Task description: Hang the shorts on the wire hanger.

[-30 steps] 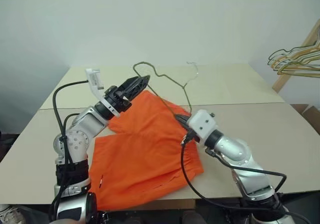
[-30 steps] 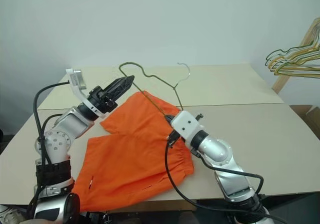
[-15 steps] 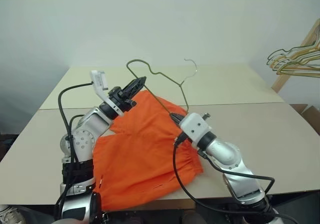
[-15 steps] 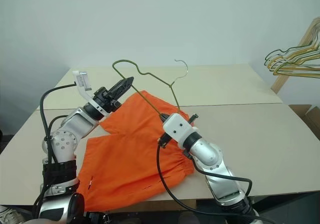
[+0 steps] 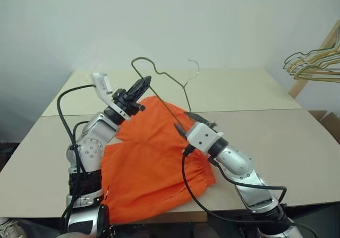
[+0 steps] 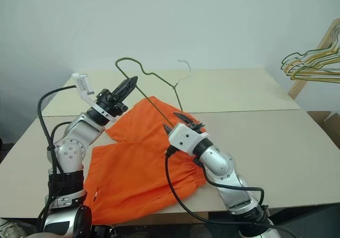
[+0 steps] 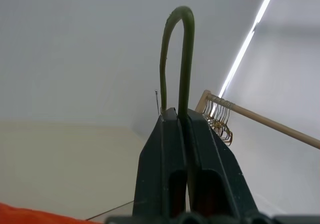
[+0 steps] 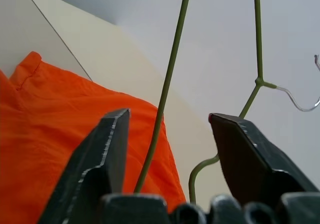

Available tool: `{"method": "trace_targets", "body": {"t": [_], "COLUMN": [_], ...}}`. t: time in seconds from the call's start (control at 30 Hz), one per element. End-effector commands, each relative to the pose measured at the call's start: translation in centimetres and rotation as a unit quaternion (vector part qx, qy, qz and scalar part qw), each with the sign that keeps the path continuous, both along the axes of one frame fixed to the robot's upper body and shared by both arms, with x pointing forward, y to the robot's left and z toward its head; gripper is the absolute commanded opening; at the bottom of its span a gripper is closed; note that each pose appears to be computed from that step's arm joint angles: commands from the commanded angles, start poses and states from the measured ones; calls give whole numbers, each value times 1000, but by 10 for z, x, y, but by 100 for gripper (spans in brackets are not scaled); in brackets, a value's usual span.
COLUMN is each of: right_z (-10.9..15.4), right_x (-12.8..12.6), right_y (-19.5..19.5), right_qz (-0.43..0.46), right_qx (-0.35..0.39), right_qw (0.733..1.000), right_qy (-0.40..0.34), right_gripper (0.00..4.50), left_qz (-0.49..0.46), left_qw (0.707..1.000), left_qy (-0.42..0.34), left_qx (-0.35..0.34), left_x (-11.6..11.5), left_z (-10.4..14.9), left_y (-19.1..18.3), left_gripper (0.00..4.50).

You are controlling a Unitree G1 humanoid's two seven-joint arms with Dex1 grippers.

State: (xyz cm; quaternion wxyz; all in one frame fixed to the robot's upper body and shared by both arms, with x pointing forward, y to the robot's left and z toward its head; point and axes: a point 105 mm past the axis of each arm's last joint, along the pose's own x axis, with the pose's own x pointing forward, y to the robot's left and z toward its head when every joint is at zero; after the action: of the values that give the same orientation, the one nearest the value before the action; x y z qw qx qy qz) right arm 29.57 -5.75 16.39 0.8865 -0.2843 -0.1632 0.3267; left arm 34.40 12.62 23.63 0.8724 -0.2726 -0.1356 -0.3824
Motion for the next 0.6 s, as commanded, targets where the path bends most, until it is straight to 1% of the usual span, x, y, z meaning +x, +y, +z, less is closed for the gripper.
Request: {"method": "trace_targets", "body": {"t": [0.03,0.1,0.17,0.23,0.3,0.4,0.5,0.57,0.6], "right_z": [23,25,26,23,19,12,18,25,28], "right_x": [-11,-12,-16,-20,-27,-34,-41,-44,-42], "right_y": [-18,-38,-55,-73,-84,-90,-79,-70,-64], "right_qz": [61,100,146,196,229,269,326,357,362], "right_qx": [98,133,154,190,186,166,158,159,163], "right_qw": [990,970,940,881,845,813,780,767,767], "right_qy": [80,177,267,387,446,489,510,509,504], "right_gripper": [390,390,390,390,390,390,390,390,390], "left_qz": [-20,-67,-119,-168,-206,-244,-254,-259,-259], "left_qw": [997,990,978,966,953,939,936,934,934], "left_qy": [-76,-120,-168,-197,-219,-242,-245,-245,-244], "left_qx": [-10,2,19,20,10,2,2,2,2], "left_x": [-12,-29,-48,-63,-74,-85,-85,-85,-85], "left_z": [33,46,57,68,77,86,86,84,83], "left_y": [13,20,25,32,39,45,43,40,37], "left_gripper": [0,0,0,0,0,0,0,0,0]}}
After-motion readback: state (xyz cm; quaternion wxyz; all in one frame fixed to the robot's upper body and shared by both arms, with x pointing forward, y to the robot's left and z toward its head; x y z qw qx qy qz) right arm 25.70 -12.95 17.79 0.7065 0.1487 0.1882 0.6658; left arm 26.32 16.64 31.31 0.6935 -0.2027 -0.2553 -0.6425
